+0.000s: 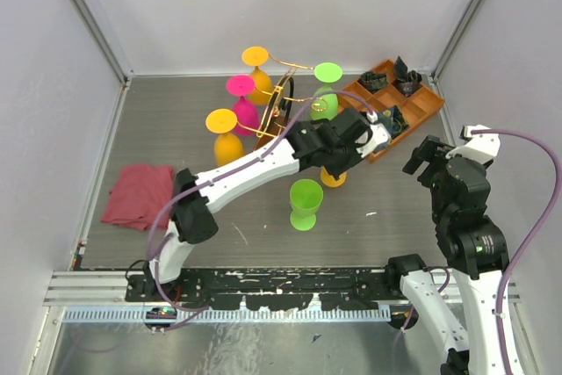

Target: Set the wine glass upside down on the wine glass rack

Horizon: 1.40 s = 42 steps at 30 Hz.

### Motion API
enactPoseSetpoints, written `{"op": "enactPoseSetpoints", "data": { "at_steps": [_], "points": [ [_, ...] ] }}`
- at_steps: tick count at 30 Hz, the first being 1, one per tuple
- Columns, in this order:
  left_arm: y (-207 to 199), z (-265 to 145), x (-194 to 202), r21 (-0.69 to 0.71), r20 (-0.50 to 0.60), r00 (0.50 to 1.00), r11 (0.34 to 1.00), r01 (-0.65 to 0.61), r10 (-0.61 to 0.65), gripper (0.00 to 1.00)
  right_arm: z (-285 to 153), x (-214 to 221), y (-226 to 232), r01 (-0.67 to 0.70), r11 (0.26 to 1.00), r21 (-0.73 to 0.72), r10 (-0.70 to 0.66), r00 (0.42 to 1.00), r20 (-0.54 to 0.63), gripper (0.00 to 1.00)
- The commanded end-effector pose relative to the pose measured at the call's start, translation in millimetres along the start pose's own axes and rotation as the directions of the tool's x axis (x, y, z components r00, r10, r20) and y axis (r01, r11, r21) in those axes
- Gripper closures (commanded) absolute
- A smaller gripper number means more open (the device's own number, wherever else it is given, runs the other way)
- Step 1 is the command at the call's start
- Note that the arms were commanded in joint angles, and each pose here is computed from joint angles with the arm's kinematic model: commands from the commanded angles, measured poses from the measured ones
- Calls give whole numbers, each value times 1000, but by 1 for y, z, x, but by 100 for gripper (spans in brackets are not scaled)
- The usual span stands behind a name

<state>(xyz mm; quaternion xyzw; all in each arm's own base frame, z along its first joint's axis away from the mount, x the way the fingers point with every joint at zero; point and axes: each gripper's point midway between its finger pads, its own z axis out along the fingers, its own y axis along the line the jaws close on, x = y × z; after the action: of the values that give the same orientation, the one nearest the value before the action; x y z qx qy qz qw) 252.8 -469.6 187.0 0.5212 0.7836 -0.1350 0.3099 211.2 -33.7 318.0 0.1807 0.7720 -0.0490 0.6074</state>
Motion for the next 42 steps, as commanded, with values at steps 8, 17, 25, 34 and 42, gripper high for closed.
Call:
{"op": "enactPoseSetpoints", "data": {
  "at_steps": [8, 17, 25, 34, 42],
  "points": [
    [17, -200, -127, -16, 669, 743, 1000, 17, -2, 100, -17, -45, 51, -221, 942, -252, 242, 969, 55, 13],
    [36, -264, -103, -154, 892, 442, 984, 89, 100, 100, -50, -92, 84, -339, 823, -456, 407, 912, 57, 11],
    [46, -271, -80, -211, 948, 277, 962, 171, 159, 100, -56, -89, 156, -493, 504, -709, 528, 826, -199, 11],
    [54, -255, -69, -306, 949, 155, 914, 265, 273, 100, -54, -93, 169, -554, 398, -731, 575, 772, -272, 11],
    [51, -238, -68, -323, 946, 122, 903, 282, 301, 100, -39, -102, 194, -570, 333, -751, 562, 760, -328, 12]
  ]
}}
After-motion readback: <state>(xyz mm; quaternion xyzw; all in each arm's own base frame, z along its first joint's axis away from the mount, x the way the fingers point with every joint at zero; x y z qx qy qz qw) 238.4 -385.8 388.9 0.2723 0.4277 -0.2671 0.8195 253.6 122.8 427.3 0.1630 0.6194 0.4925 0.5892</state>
